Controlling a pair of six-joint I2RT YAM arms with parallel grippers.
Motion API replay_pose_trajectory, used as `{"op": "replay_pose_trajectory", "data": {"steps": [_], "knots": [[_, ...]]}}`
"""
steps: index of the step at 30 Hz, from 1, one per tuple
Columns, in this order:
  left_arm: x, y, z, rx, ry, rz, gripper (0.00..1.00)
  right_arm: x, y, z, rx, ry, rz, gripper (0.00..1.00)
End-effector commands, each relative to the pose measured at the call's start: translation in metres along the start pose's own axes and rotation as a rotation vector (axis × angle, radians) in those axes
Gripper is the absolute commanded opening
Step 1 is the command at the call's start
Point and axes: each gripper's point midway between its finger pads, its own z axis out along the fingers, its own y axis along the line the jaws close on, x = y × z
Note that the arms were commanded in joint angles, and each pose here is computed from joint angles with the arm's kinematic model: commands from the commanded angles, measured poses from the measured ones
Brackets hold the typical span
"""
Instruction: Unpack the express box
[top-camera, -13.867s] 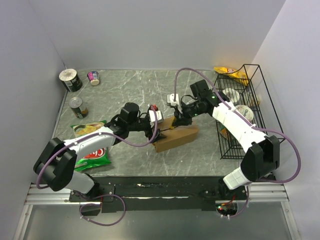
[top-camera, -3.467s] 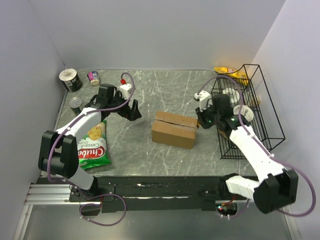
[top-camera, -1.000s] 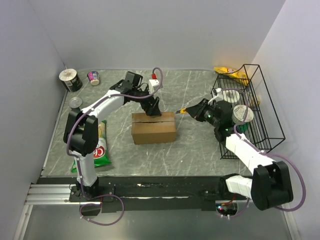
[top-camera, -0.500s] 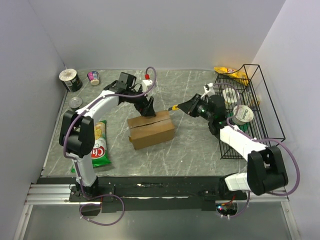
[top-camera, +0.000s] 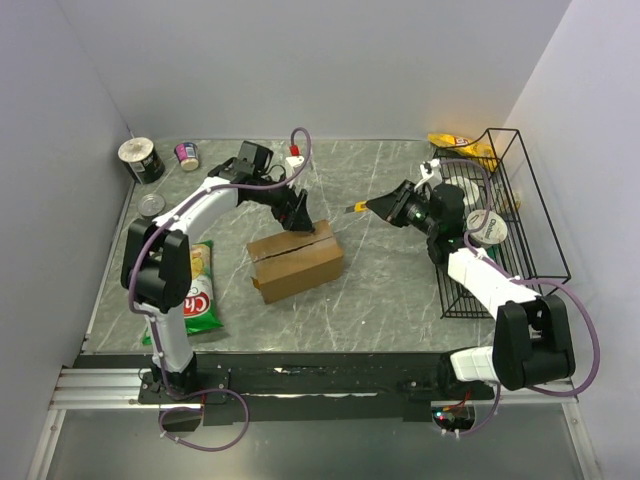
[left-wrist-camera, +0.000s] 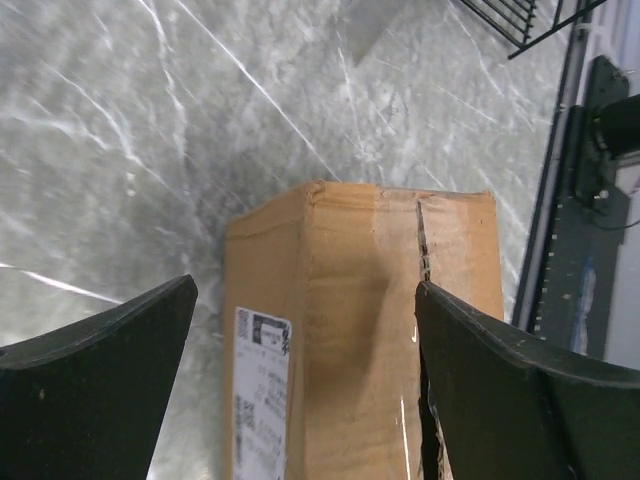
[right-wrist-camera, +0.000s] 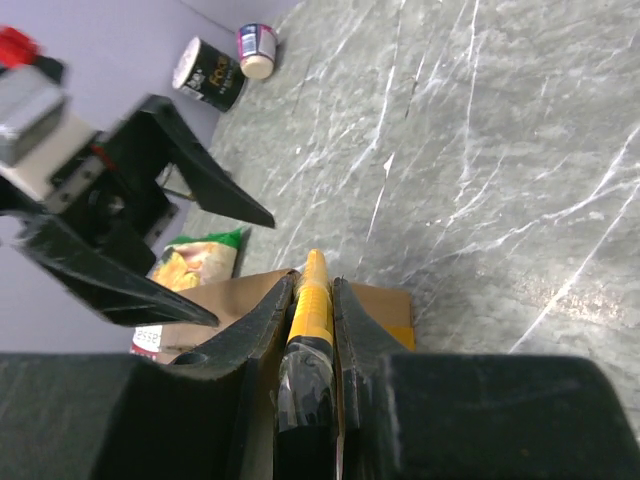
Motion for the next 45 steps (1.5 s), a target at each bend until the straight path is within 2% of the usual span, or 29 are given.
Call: {"op": "replay_pose_trajectory", "data": {"steps": [1,19,29,45], "knots": [[-0.002,-0.006,0.008,0.073,-0.014,-0.04,0.96,0.006,0.022,-0.009,-0.113,0.02,0.004,0.0],[0.013,-0.01,0.014,0.135,0.003,-0.055,0.81,0.02,0.021,0.012,-0.141,0.063,0.04,0.0],[0.018,-0.008,0.015,0.136,0.02,-0.065,0.8,0.016,0.021,0.017,-0.142,0.028,0.084,0.0],[0.019,-0.006,0.017,0.134,0.019,-0.067,0.8,0.022,0.015,0.026,-0.141,0.062,0.099,0.0]]}}
